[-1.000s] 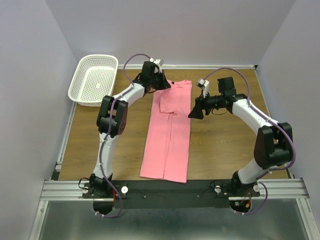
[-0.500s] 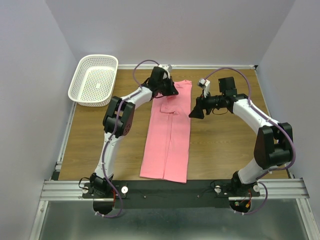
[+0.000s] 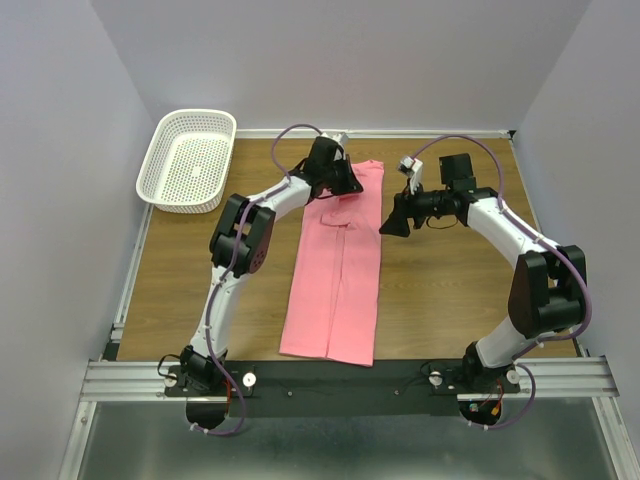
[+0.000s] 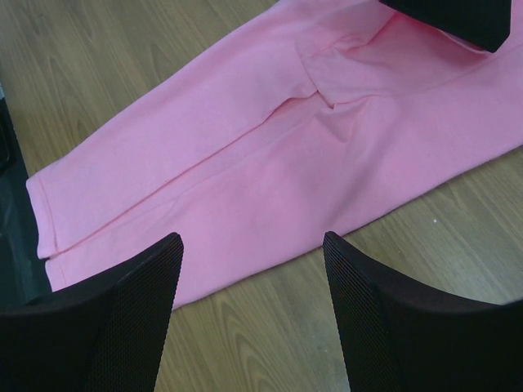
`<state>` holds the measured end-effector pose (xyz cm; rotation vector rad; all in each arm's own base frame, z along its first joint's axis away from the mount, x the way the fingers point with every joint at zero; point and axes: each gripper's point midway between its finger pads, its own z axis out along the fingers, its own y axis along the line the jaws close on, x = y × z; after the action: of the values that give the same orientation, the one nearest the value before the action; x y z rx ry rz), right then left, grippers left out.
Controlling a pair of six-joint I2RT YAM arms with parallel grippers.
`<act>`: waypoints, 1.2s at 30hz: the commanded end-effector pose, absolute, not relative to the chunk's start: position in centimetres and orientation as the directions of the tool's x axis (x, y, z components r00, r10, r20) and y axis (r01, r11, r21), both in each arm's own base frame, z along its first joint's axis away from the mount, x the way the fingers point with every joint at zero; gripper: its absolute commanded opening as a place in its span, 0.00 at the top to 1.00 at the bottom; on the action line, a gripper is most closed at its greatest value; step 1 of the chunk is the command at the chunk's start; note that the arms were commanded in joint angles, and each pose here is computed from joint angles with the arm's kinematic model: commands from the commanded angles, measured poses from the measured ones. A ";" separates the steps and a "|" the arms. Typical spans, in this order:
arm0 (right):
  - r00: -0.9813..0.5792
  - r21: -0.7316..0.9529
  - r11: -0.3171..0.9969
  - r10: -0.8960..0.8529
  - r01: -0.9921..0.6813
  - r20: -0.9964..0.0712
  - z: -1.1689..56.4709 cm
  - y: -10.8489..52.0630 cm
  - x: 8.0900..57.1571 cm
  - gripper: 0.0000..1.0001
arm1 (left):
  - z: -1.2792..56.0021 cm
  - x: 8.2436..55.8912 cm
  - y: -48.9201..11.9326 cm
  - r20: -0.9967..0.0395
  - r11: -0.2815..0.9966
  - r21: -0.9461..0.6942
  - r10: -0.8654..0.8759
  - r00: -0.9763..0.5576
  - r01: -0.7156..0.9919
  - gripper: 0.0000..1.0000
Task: Fold and stack the t-shirts
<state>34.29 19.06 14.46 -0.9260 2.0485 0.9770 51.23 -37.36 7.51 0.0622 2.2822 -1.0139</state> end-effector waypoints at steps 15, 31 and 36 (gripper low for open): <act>-0.535 0.377 0.471 -0.265 -0.798 -0.802 15.6 17.8 33.8 0.23 | 7.4 50.2 -41.2 -0.527 0.685 -0.695 -0.279 -0.803 0.218 0.92; -0.542 0.384 0.484 -0.241 -0.786 -0.805 16.0 16.9 34.1 0.22 | 15.6 48.2 -36.2 -0.712 0.745 -0.595 -0.313 -0.628 0.303 0.57; -0.564 0.407 0.483 -0.239 -0.775 -0.790 15.4 17.1 34.3 0.23 | 13.3 44.4 -31.8 -0.754 0.817 -0.500 -0.246 -0.610 0.289 0.56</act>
<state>34.94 16.94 15.52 -0.8545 2.0407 0.9722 44.66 -34.53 12.12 0.0034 2.1810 -0.8788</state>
